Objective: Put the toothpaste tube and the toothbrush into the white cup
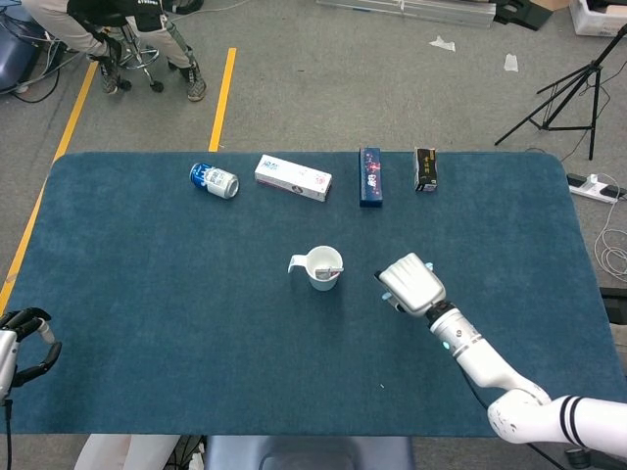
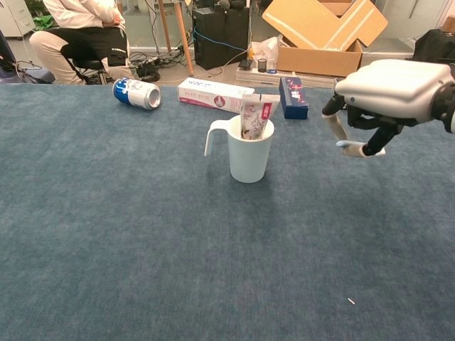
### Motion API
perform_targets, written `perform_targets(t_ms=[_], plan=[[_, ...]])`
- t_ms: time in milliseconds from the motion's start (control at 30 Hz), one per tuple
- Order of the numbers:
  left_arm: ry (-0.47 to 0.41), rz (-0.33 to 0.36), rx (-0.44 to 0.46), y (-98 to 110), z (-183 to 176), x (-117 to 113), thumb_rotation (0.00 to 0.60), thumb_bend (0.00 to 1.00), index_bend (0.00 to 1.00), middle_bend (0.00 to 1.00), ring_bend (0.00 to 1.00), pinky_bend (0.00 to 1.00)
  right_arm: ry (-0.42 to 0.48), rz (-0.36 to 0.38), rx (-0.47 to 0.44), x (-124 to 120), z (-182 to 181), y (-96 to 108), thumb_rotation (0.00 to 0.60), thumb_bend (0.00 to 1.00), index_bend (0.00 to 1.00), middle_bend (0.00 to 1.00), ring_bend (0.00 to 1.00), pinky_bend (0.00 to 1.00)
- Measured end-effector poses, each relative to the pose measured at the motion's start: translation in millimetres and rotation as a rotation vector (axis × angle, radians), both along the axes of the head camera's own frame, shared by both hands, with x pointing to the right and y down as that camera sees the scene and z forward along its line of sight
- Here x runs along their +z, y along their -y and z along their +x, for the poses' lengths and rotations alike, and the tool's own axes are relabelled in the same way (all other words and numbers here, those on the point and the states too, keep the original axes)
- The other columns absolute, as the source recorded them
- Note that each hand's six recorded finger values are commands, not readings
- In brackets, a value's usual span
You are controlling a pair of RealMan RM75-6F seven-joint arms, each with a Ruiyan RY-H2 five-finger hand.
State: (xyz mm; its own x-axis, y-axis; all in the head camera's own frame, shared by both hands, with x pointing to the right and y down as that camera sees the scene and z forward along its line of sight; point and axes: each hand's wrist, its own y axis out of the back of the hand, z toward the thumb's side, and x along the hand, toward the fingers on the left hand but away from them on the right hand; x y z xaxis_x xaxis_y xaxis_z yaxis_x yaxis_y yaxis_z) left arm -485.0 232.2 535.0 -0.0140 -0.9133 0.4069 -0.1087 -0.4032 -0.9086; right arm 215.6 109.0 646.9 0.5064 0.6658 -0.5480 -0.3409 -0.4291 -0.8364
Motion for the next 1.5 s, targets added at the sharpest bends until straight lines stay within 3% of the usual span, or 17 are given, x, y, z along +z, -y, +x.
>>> perform_targets(t_ms=[500, 867, 1167, 1500], plan=[[0.0, 0.0, -0.001, 0, 0, 0, 0.6, 0.32, 0.6, 0.39, 0.37, 0.44, 0.199, 0.09, 0.077, -66, -16, 28, 0.6, 0.36, 0.67, 1.0, 1.0, 1.0], [0.002, -0.004, 0.0, 0, 0, 2, 0.6, 0.32, 0.6, 0.39, 0.36, 0.44, 0.424, 0.046, 0.17, -98, -27, 42, 0.6, 0.38, 0.67, 1.0, 1.0, 1.0], [-0.004, 0.003, -0.002, 0, 0, -1, 0.6, 0.32, 0.6, 0.39, 0.36, 0.44, 0.605, -0.032, 0.2, -102, -46, 46, 0.6, 0.38, 0.67, 1.0, 1.0, 1.0], [-0.013, 0.01, -0.005, 1, 0, -4, 0.6, 0.32, 0.6, 0.39, 0.36, 0.44, 0.698, -0.068, 0.208, -85, -64, 48, 0.6, 0.38, 0.67, 1.0, 1.0, 1.0]])
